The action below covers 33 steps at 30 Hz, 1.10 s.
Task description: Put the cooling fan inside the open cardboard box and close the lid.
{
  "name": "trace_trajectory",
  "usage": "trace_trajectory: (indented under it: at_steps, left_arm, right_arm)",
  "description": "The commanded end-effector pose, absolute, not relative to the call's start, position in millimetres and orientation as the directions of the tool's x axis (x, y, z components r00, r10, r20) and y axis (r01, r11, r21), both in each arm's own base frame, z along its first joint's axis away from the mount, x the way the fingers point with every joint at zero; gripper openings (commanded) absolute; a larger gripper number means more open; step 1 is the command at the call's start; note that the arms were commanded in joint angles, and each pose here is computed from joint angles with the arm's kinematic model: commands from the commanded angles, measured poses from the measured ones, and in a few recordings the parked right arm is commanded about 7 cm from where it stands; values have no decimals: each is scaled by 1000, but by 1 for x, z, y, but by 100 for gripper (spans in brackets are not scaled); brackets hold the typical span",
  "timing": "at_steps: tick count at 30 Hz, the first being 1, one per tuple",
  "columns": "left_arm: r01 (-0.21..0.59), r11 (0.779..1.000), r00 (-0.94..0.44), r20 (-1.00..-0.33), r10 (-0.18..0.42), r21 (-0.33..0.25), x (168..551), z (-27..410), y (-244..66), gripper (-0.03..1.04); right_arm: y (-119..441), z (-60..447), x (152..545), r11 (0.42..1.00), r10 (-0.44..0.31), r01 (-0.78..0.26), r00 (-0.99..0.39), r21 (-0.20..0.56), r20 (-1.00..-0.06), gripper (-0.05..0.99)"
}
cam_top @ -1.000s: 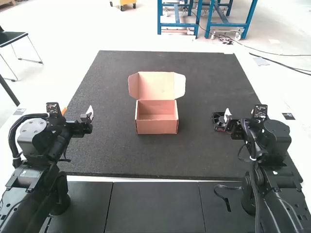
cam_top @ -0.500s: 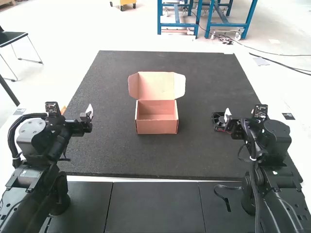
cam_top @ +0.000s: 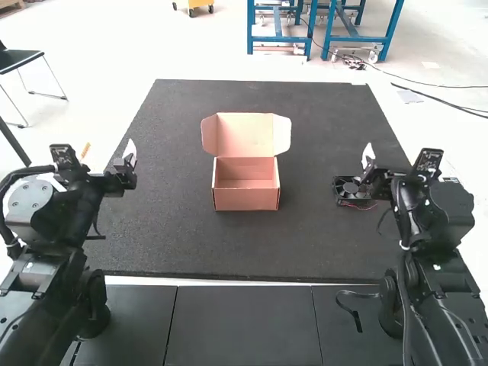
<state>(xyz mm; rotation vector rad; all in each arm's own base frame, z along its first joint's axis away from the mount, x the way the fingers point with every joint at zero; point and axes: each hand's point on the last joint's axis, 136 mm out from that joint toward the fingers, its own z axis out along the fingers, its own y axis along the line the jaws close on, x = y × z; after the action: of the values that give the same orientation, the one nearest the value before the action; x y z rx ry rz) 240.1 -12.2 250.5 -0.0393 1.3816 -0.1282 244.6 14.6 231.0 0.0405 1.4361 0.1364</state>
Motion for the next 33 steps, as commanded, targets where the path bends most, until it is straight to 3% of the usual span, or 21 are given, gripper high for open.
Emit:
trace_trajectory:
  at_steps: [1, 8, 14, 17, 21, 24, 26, 30, 33]
  left_arm:
    - [63, 992, 198, -973, -117, -106, 243, 284, -11, 96]
    - [55, 992, 120, -986, -117, -111, 278, 326, -12, 96]
    - [-32, 993, -10, -993, -113, -113, 316, 343, -1, 96]
    - [40, 993, -158, -982, -102, -110, 335, 326, -17, 96]
    - [40, 993, -260, -961, -95, -109, 361, 317, -21, 96]
    - [86, 991, -423, -904, -58, -103, 377, 284, -35, 96]
    - [157, 977, -533, -845, -40, -146, 377, 258, -55, 96]
    - [217, 970, -602, -797, 44, -110, 381, 230, -68, 96]
    - [246, 965, -602, -794, 84, -85, 380, 227, -72, 96]
  right_arm:
    - [14, 262, 251, 987, 150, -72, 124, 142, -981, 91]
    - [13, 295, 307, 977, 212, -12, -68, 213, -975, 91]
    - [-5, 302, 354, 977, 210, 108, -291, 186, -933, 91]
    - [-18, 293, 369, 977, 197, 156, -402, 145, -894, 91]
    - [-34, 289, 388, 971, 211, 205, -471, 126, -856, 91]
    - [-35, 273, 394, 975, 193, 204, -556, 93, -808, 91]
    - [-33, 246, 392, 981, 163, 187, -647, 53, -745, 91]
    - [-33, 194, 377, 982, 158, 190, -782, 10, -603, 91]
    - [-38, 169, 366, 987, 108, 155, -839, -45, -533, 91]
